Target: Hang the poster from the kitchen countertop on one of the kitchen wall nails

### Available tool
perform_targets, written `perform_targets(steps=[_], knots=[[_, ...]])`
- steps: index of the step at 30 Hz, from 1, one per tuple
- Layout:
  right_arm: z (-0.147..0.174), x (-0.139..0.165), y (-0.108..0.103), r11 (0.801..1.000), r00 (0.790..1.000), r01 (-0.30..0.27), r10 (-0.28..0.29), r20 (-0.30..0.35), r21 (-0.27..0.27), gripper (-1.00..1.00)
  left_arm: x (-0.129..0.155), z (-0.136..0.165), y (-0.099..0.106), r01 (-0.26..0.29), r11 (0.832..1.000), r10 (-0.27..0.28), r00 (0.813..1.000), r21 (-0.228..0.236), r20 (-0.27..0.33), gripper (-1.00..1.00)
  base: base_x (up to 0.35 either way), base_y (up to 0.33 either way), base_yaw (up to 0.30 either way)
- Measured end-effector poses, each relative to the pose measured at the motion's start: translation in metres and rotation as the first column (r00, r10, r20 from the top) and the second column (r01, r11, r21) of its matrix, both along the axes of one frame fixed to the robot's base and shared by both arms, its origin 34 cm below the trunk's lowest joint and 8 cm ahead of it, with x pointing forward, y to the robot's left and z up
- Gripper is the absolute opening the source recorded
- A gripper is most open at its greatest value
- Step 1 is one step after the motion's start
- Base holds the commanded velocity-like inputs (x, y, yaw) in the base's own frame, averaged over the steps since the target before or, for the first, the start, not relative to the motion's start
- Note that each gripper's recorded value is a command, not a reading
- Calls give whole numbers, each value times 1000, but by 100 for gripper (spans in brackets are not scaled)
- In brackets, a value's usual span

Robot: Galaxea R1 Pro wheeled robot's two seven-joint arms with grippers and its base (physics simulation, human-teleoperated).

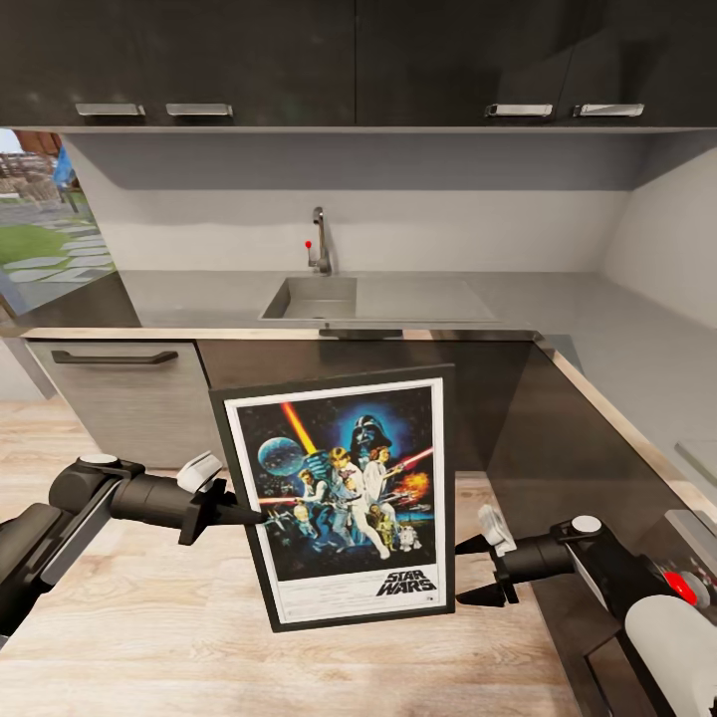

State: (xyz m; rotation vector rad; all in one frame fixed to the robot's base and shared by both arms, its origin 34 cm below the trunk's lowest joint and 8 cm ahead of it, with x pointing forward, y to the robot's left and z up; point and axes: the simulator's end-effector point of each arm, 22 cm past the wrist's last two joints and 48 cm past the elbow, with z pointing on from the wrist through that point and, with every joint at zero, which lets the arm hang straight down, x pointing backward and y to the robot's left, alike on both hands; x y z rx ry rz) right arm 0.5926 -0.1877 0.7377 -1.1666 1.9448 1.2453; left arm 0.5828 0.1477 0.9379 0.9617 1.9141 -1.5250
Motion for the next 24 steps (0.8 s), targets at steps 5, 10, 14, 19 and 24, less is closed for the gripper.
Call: perform_targets(steps=[5,10,14,19,24], knots=[[0,0,0,1000,1000,0,0,0,0,100,1,0,1,-2,1000,2,1000,2,1,-100,0,0,0],[0,0,0,1000,1000,0,0,0,0,100,1,-1,7,-9,1000,9,1000,15,2,-100,0,0,0],[0,0,0,1000,1000,0,0,1,0,100,2,-3,17,-19,999,19,1000,38,4,-100,0,0,0],[0,0,0,1000,1000,0,0,0,0,100,2,-4,22,-24,998,23,1000,50,4,-100,0,0,0],[0,0,0,1000,1000,-1,1,0,0,100,2,-3,23,-23,998,22,1000,51,10,-100,0,0,0]])
